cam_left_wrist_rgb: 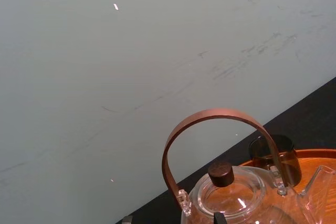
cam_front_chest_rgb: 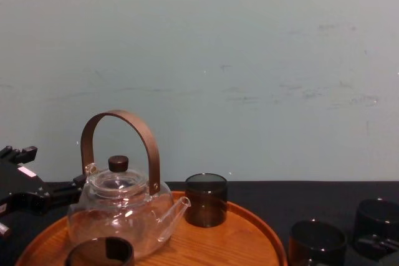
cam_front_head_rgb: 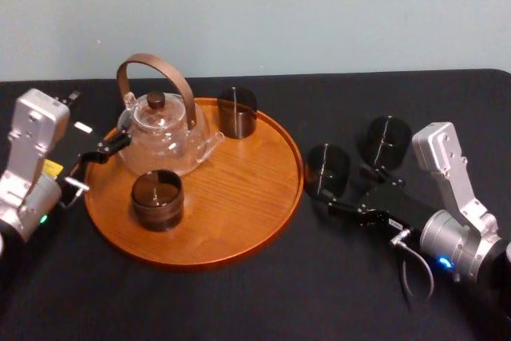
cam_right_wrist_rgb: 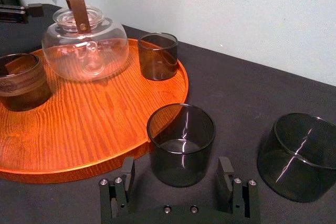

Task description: Pick up the glass from the table and place it on the tray.

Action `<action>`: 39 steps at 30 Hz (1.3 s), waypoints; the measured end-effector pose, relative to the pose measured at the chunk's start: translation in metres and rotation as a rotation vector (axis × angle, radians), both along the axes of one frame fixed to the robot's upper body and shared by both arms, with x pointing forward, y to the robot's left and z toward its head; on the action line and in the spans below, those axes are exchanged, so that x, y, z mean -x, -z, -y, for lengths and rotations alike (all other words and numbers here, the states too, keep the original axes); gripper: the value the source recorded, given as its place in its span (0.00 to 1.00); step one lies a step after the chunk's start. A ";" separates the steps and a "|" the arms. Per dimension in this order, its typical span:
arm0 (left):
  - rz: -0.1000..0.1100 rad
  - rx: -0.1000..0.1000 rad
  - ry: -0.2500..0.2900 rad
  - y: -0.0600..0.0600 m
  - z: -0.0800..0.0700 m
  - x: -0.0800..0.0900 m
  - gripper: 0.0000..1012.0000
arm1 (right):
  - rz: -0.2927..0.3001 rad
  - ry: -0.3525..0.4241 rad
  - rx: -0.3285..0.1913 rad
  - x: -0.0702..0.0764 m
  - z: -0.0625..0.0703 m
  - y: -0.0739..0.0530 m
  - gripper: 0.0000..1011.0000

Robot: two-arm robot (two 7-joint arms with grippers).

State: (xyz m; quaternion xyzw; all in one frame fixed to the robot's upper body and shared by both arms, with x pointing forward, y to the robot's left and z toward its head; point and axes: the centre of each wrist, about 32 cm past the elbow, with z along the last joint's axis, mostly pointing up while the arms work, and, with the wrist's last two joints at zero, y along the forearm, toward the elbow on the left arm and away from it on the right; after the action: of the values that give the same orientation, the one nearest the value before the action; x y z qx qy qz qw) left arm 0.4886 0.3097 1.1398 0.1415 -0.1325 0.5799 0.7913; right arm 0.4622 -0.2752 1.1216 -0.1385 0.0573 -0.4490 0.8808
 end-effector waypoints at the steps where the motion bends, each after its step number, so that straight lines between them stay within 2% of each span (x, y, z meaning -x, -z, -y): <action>1: 0.000 0.000 0.000 0.000 0.000 0.000 0.99 | -0.001 0.001 0.000 -0.001 0.000 0.000 0.99; 19: 0.000 0.000 0.000 0.000 0.000 0.000 0.99 | 0.007 0.002 0.007 -0.016 -0.002 -0.003 0.99; 39: 0.000 0.000 0.000 0.000 0.000 0.000 0.99 | 0.009 -0.020 -0.010 -0.035 -0.007 0.006 0.99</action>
State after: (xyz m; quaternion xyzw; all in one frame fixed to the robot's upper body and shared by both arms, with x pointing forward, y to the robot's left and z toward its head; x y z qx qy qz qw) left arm 0.4886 0.3097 1.1398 0.1415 -0.1324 0.5799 0.7913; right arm 0.4972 -0.2685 1.1157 -0.1326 0.0543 -0.4403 0.8863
